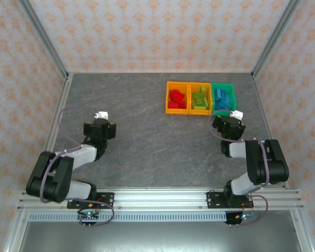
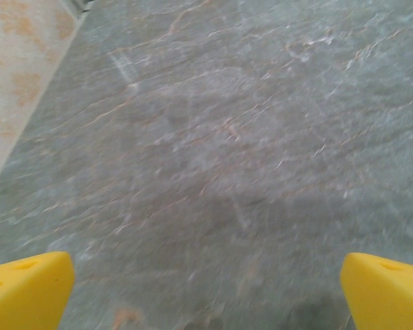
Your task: Sort the legos into containers by color
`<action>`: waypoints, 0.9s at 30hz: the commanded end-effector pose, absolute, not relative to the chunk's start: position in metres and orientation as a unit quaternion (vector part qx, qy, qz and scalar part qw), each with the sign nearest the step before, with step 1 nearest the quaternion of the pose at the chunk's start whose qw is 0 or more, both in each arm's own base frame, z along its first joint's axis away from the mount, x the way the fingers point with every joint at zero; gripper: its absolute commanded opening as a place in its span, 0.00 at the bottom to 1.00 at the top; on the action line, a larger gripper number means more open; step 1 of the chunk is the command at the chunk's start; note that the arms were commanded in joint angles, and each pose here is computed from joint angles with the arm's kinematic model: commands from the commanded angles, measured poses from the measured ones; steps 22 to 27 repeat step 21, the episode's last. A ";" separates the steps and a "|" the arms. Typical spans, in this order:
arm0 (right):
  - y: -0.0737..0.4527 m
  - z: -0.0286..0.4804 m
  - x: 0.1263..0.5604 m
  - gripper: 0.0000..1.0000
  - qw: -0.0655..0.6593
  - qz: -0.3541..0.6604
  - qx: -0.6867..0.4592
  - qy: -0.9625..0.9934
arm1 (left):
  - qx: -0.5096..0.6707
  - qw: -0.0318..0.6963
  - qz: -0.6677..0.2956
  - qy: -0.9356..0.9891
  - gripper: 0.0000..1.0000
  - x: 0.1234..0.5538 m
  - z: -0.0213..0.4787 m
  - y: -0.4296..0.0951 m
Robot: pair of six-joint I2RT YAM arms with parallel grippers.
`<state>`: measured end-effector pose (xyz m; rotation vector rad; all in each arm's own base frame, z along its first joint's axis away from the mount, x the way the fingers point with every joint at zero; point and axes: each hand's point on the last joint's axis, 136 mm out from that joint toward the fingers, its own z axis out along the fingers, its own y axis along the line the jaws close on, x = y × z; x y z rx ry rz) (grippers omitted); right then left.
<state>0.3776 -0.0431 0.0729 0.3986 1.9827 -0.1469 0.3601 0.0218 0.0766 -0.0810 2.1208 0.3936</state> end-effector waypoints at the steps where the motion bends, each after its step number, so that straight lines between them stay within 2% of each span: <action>1: -0.045 0.091 0.386 0.99 0.559 -0.068 0.169 0.809 | -0.080 0.543 0.081 0.832 1.00 0.392 0.095 0.028; 3: -0.043 0.091 0.387 0.99 0.557 -0.071 0.163 0.811 | -0.096 0.562 0.072 0.819 1.00 0.389 0.096 0.036; 27: -0.041 0.092 0.387 0.99 0.557 -0.073 0.158 0.812 | -0.076 0.548 0.081 0.829 1.00 0.393 0.095 0.027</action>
